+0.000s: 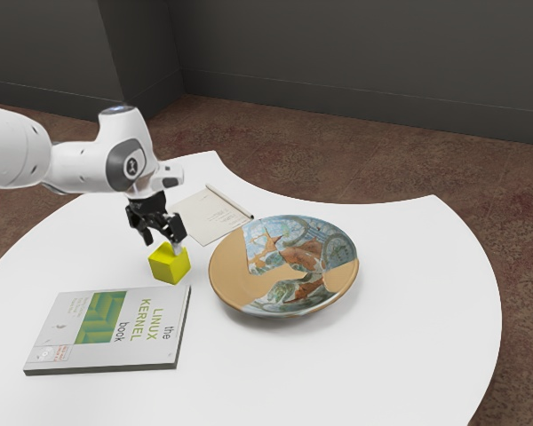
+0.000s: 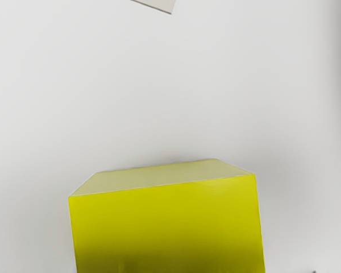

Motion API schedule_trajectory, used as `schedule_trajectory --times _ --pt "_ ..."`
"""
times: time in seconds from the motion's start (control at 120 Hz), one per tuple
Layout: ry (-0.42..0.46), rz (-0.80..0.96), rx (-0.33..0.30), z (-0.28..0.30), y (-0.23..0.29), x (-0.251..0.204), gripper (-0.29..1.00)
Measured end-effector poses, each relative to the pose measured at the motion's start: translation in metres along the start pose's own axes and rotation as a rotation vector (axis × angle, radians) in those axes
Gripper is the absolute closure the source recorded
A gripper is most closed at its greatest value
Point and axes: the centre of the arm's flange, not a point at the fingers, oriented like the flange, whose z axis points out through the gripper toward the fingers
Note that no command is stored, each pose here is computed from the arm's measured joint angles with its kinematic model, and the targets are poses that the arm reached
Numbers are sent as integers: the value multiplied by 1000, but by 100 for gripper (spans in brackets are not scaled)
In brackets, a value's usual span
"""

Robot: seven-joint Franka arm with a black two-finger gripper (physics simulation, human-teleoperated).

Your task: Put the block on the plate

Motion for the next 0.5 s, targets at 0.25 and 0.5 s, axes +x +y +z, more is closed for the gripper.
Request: schedule_trajectory --times 0.25,0.5 --pt "-25 3 -6 20 -2 0 0" --pt "-26 10 -8 29 0 1 0"
